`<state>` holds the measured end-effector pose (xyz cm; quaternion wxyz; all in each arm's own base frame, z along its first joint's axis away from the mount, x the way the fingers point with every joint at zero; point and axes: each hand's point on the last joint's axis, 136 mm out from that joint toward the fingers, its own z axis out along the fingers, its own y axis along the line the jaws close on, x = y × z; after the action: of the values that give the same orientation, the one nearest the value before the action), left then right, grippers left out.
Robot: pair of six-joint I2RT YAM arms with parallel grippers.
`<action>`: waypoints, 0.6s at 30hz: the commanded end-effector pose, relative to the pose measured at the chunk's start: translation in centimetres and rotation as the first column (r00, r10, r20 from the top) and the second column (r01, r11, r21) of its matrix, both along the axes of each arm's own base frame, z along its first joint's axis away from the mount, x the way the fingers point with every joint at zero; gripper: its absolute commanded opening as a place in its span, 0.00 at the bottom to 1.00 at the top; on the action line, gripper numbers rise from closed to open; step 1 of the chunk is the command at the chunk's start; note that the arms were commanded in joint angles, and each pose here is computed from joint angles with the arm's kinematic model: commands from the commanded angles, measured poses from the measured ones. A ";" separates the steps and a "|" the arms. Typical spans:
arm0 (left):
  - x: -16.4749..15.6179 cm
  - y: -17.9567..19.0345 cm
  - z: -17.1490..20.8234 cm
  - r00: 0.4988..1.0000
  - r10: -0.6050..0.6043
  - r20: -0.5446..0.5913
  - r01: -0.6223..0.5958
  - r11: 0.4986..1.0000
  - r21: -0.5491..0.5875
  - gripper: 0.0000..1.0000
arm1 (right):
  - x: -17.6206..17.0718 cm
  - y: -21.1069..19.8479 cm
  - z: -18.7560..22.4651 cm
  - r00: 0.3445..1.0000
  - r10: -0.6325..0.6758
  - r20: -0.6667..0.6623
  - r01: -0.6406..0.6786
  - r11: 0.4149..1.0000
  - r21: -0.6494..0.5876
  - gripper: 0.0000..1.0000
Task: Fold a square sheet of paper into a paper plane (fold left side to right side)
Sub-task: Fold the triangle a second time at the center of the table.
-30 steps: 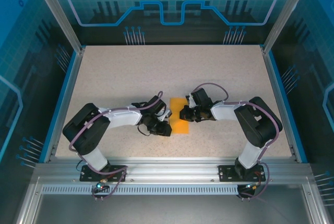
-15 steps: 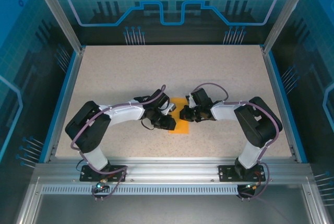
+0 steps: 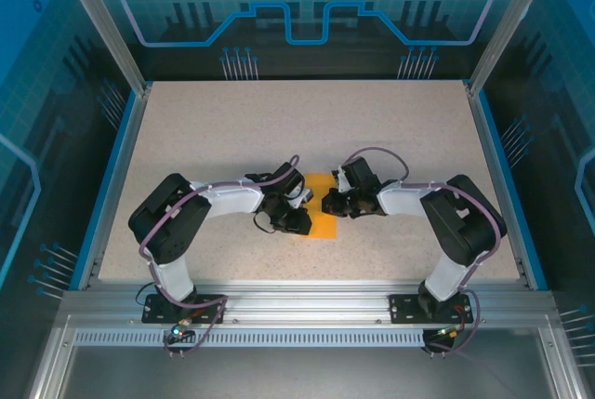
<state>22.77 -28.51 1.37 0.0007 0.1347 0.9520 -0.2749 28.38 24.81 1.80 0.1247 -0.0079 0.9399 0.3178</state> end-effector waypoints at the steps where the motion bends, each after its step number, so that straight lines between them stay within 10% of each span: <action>1: -1.0 2.3 -1.7 1.000 0.012 -0.018 -0.010 0.996 0.087 0.19 | -0.8 -0.3 1.4 0.998 0.047 0.041 -0.046 0.999 -0.009 0.00; 18: -1.1 2.8 -1.8 1.000 0.024 -0.004 -0.023 0.994 0.106 0.10 | -4.5 3.2 1.2 0.977 0.212 -0.003 -0.212 0.977 -0.002 0.00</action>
<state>22.91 -28.09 1.29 0.0156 0.1341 0.9528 -0.2719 24.39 27.23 3.20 0.1061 -0.0949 0.9356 0.3230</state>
